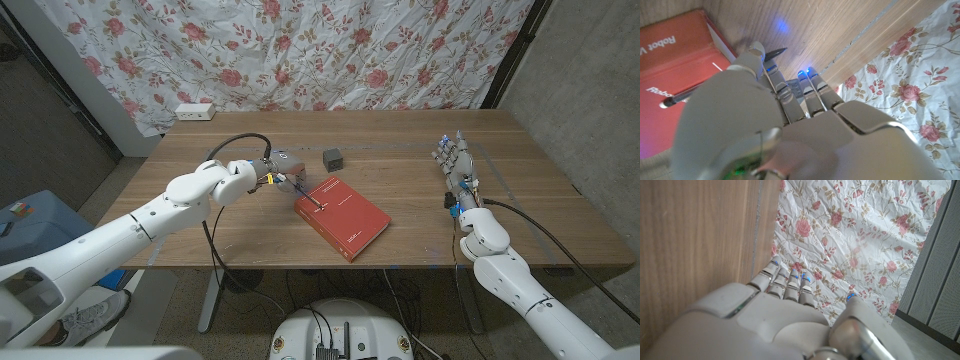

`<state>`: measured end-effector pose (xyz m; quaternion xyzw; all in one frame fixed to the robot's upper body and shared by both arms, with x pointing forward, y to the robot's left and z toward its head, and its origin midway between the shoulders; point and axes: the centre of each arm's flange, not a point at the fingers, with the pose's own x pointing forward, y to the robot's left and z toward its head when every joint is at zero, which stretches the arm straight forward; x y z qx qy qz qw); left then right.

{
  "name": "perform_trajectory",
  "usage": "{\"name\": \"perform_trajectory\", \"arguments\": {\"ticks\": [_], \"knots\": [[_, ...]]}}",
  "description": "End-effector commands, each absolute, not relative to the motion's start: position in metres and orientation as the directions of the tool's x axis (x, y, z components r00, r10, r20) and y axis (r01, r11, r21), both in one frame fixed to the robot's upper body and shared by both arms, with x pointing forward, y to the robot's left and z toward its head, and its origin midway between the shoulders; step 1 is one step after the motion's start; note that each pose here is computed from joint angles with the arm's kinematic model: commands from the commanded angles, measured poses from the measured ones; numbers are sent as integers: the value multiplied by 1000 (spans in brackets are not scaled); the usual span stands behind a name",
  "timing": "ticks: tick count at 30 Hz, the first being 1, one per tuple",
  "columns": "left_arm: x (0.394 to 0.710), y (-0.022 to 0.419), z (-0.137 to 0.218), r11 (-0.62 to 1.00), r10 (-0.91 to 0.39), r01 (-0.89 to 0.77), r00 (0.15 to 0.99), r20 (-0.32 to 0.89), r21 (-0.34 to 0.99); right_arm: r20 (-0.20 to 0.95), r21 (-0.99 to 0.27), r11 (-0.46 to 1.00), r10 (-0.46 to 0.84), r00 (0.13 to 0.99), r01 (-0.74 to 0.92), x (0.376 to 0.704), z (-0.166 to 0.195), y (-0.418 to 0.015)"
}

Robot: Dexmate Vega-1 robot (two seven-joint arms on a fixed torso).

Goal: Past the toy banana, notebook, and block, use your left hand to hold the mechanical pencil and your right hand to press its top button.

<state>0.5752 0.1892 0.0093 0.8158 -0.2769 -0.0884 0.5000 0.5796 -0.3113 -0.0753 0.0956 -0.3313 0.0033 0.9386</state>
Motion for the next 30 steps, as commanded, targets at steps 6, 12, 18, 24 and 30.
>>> {"name": "perform_trajectory", "arguments": {"ticks": [6, 12, 18, 24, 30], "knots": [[574, 189, 8, -346, -543, -376, 827, 144, 859, 623, 175, 982, -57, 780, -68, 578, -75, -312], [571, 190, 10, -344, -534, -381, 832, 155, 858, 625, 167, 983, -51, 779, -70, 578, -73, -312], [566, 192, 14, -334, -515, -396, 837, 187, 855, 628, 155, 985, -42, 777, -73, 578, -70, -311], [562, 196, 15, -320, -487, -393, 849, 206, 862, 629, 144, 987, -34, 777, -74, 578, -68, -311], [557, 197, 15, -307, -467, -393, 856, 223, 867, 630, 139, 987, -27, 776, -78, 578, -66, -312]]}}
